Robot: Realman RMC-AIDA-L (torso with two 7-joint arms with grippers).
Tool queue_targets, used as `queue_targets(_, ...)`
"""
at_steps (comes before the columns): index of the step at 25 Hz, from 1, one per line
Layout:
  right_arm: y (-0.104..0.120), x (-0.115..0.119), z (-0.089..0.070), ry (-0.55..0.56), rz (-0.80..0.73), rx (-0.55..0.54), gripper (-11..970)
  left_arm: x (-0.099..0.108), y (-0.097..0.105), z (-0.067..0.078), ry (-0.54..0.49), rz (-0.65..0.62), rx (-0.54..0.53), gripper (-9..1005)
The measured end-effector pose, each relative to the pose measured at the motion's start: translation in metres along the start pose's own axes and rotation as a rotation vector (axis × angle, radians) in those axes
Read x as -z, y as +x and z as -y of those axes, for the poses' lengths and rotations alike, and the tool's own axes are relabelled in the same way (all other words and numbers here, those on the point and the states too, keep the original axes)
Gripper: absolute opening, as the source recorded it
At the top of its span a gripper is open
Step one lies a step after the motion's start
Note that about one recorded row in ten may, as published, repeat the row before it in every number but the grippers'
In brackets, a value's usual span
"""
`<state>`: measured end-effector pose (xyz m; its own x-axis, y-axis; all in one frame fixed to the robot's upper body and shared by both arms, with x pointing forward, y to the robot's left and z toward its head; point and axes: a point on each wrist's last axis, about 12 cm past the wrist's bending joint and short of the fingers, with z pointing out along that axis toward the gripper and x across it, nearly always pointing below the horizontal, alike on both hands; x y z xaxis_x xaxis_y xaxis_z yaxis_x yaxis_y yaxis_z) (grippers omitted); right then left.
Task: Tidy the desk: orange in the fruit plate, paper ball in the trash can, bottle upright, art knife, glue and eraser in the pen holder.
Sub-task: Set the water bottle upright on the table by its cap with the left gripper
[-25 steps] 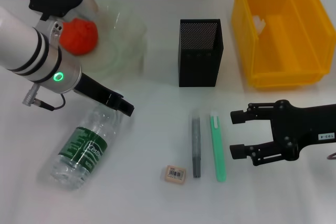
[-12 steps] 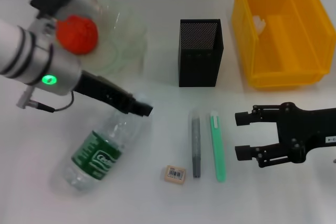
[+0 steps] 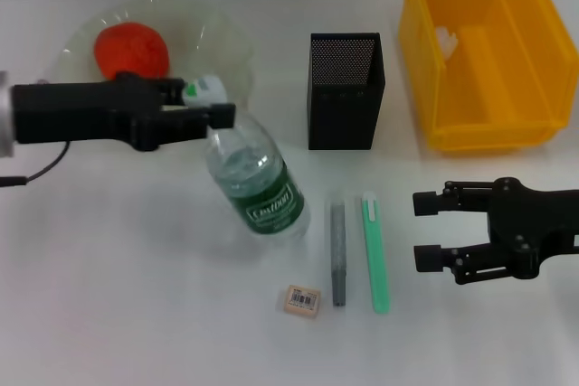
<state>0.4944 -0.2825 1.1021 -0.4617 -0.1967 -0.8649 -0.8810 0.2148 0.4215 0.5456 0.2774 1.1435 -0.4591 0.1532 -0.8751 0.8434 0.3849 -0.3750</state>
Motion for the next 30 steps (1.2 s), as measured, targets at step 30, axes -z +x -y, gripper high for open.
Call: queue_targets(30, -0.029, -0.024, 0.014, -0.011, 0.256, 0.036, 816, -0.014, 0.129, 0.027, -0.458, 0.609, -0.399, 462)
